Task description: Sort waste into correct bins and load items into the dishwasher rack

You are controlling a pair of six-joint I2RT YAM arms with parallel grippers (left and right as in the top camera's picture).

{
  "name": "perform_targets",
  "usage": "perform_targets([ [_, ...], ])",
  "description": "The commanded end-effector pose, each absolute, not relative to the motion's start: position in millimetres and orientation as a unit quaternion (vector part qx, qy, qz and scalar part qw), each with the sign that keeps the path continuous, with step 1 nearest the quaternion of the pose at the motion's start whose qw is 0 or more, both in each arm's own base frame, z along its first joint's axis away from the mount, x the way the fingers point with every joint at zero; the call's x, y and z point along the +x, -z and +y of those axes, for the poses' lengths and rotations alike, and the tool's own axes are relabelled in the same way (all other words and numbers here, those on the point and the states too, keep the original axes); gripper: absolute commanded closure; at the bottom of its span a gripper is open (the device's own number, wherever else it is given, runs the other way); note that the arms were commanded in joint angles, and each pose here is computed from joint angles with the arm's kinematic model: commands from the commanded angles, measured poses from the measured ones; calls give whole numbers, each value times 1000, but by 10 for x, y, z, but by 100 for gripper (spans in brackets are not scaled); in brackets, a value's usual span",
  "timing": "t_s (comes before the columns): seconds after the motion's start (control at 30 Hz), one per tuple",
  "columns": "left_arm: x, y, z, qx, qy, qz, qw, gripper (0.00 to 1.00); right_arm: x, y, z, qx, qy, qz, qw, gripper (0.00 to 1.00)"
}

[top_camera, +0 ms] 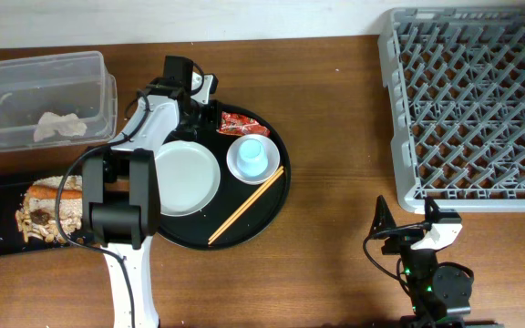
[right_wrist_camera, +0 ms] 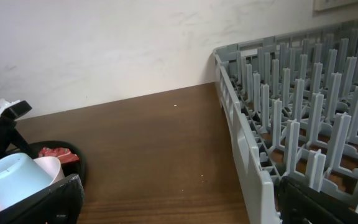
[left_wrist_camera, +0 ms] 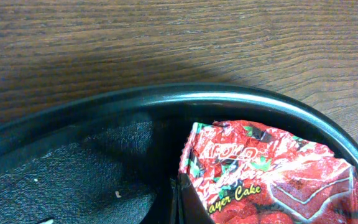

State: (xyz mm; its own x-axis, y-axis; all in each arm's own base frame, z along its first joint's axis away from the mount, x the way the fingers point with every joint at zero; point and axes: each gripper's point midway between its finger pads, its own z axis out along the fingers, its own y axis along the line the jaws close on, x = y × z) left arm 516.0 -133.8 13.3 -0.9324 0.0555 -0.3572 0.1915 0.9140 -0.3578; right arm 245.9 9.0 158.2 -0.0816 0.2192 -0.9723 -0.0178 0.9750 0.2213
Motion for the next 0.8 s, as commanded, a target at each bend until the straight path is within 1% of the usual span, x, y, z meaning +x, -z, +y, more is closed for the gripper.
perform_targets([
  [0.0, 5133, -44, -1378, 68, 205, 963, 162, 100, 2458, -1553, 87, 66, -83, 732, 673, 2],
  [0.17, 5151, -166, -1381, 66, 207, 961, 171, 100, 2458, -1553, 87, 66, -83, 732, 673, 2],
  [0.3, 5200, -567, -1339, 61, 209, 954, 204, 100, 2458, -1553, 88, 66, -83, 732, 673, 2],
  [0.4, 5218, -1001, -1191, 52, 208, 947, 238, 100, 2458, -1553, 87, 66, -83, 732, 673, 1],
  [0.5, 5254, -1385, -920, 30, 203, 939, 275, 100, 2458, -1553, 88, 66, -83, 732, 673, 2],
  [0.57, 5284, -1547, -682, 5, 199, 935, 294, 100, 2458, -1553, 87, 66, -83, 732, 673, 2],
  [0.67, 5346, -1677, -324, -36, 192, 928, 317, 100, 2458, -1553, 87, 66, -83, 732, 673, 2],
  [0.73, 5397, -1723, 189, -118, 191, 917, 330, 100, 2458, -1553, 87, 66, -83, 732, 673, 2],
  [0.77, 5401, -1730, 302, -135, 191, 914, 332, 100, 2458, -1553, 87, 66, -83, 732, 673, 2],
])
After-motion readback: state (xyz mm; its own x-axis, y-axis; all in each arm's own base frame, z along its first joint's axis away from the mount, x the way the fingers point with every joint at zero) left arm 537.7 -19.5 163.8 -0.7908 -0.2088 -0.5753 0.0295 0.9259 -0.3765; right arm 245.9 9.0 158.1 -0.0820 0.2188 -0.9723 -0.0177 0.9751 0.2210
